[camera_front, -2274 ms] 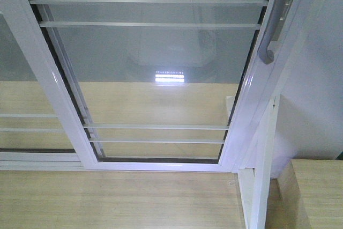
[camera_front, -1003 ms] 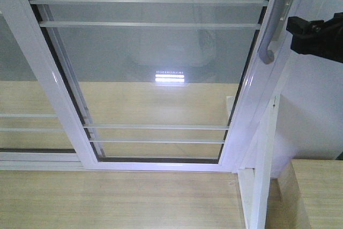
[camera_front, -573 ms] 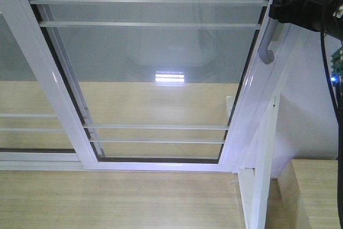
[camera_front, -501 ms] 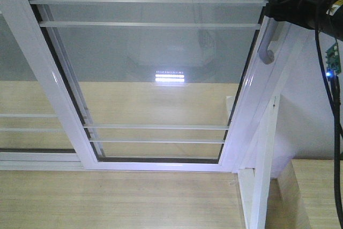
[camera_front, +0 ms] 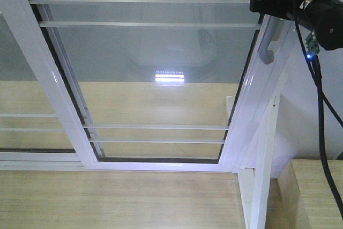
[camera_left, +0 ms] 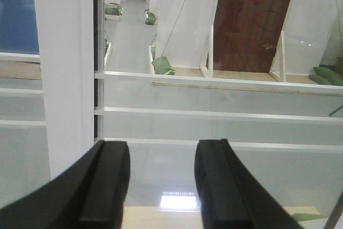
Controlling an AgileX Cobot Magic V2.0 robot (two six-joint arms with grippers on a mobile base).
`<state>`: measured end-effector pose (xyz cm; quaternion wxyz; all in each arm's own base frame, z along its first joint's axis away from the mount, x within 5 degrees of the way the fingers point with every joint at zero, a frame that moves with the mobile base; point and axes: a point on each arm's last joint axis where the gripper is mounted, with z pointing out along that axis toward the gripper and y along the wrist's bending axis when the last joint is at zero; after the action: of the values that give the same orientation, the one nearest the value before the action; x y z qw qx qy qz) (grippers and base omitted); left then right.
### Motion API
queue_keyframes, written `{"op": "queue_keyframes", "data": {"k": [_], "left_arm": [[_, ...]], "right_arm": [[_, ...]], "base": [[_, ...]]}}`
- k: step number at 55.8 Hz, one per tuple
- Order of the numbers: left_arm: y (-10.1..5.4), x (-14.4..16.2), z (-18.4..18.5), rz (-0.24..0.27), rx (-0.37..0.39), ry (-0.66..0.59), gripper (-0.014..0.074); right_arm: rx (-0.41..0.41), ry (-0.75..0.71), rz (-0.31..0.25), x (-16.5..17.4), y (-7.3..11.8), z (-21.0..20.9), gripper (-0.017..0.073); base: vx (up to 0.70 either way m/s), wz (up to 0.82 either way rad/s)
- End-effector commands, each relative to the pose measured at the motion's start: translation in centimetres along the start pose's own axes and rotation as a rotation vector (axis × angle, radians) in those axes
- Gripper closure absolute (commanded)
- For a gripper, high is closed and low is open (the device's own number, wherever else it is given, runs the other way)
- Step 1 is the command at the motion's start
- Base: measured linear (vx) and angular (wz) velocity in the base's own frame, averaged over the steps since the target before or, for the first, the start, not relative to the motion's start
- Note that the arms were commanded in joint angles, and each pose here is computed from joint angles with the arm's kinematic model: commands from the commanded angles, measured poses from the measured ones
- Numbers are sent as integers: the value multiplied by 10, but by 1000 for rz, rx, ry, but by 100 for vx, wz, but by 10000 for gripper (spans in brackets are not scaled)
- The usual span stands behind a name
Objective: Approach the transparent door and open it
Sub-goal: 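Reach the right gripper to the silver handle and close on it, then pull the handle sideways with the right gripper, sliding the door partway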
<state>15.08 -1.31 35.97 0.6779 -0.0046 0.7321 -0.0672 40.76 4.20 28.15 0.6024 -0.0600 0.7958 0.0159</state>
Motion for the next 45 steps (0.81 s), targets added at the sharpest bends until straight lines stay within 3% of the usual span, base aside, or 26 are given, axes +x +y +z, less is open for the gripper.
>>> {"op": "queue_keyframes", "data": {"k": [1,17,25,34,45], "left_arm": [[-1,-19,-3,-9,3,-110,167],[-1,-19,-3,-8,3,-108,167],[-1,-18,-3,-9,3,-107,167],[-1,-18,-3,-9,3,-107,167],[-1,-18,-3,-9,3,-105,167]], "right_arm": [[16,-184,-19,-36,-5,-11,81],[12,-177,-19,-35,-3,-10,426],[8,-154,13,-33,-3,-10,568],[1,-141,20,-32,0,-10,571],[-47,-150,-2,-34,20,-11,568]], "base": [[0,0],[0,0],[0,0],[0,0],[0,0]]}}
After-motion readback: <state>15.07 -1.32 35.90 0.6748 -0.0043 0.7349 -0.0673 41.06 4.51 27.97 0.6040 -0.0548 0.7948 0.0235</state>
